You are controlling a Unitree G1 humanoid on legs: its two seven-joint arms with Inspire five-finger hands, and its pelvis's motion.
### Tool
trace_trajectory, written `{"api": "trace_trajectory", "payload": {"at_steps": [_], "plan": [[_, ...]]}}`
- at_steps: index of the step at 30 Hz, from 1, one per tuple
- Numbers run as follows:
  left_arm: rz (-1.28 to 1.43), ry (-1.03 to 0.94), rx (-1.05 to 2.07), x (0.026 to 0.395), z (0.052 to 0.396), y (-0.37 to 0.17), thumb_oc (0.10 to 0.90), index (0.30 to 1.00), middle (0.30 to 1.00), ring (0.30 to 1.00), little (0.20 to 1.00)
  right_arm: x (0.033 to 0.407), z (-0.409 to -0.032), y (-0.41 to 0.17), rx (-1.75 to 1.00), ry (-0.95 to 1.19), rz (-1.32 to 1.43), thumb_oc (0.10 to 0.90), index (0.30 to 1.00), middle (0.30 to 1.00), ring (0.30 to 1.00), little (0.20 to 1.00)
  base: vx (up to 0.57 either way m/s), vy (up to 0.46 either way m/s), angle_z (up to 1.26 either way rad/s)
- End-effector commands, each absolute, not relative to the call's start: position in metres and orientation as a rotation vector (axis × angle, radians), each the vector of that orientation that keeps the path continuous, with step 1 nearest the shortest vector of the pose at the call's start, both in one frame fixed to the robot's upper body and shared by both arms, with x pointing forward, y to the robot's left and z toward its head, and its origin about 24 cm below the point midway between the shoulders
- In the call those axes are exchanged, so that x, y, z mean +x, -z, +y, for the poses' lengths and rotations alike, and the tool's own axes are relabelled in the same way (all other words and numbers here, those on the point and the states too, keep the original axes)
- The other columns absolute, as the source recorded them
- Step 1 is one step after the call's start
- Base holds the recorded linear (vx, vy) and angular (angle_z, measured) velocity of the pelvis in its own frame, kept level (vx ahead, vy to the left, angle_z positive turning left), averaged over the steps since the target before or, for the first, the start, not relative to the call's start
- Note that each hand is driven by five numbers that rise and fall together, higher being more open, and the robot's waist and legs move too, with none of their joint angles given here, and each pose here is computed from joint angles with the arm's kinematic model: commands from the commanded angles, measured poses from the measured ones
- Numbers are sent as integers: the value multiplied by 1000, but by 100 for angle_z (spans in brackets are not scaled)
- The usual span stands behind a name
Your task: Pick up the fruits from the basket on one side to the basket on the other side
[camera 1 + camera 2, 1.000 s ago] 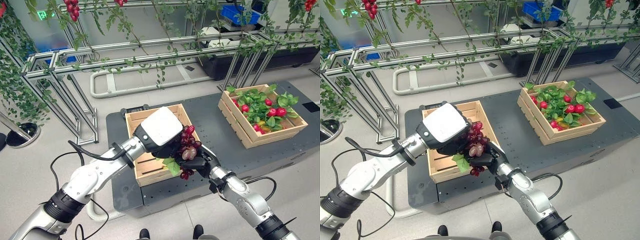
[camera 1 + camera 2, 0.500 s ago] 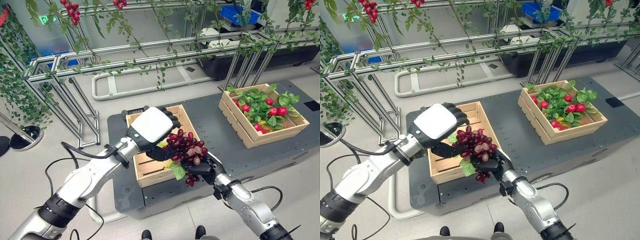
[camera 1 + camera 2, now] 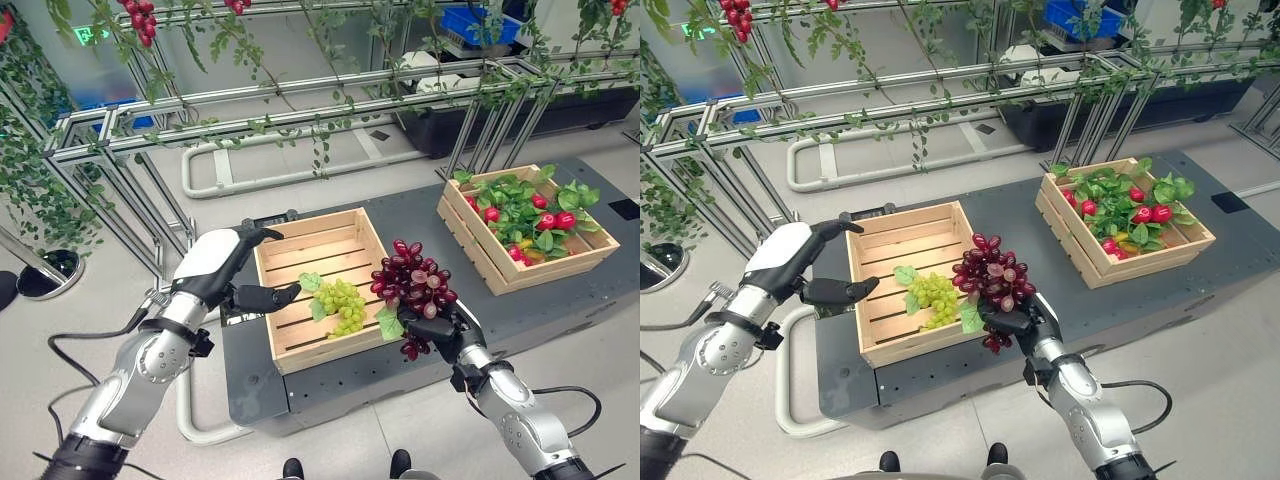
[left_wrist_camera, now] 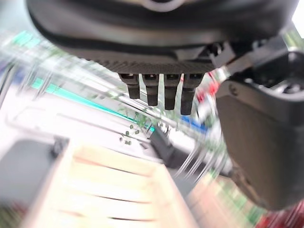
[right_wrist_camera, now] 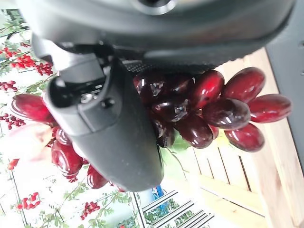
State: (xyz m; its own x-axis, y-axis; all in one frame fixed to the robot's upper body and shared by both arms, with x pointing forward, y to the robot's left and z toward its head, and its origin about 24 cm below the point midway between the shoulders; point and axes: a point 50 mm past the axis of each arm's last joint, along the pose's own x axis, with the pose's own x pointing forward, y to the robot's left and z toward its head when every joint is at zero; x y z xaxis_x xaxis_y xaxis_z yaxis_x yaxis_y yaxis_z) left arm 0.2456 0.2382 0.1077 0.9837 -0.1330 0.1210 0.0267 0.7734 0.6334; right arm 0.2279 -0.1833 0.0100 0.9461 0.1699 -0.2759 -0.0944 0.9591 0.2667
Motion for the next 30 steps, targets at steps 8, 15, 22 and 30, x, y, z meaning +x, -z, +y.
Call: {"api": "trace_trajectory", "payload": {"at_steps": [8,15,22,30], "plan": [[-413,226,-95,256,187,-133,800,900,900,900,900,258,-174,-84,252,-215,-142,400,300,300,300,300,-17,-133,-10],[-421,229,-181,259,175,-132,800,900,900,900,900,264,-168,-93,298,-301,-154,400,300,300,300,300,-18,-67,-19],[-424,142,-143,254,185,-125,800,900,900,900,900,261,-152,-96,380,-405,-141,400,300,300,300,300,-2,278,-63],[-420,196,-85,255,185,-122,800,900,900,900,900,263,-151,-96,430,-401,-170,400,300,300,300,300,-108,361,-23]]}}
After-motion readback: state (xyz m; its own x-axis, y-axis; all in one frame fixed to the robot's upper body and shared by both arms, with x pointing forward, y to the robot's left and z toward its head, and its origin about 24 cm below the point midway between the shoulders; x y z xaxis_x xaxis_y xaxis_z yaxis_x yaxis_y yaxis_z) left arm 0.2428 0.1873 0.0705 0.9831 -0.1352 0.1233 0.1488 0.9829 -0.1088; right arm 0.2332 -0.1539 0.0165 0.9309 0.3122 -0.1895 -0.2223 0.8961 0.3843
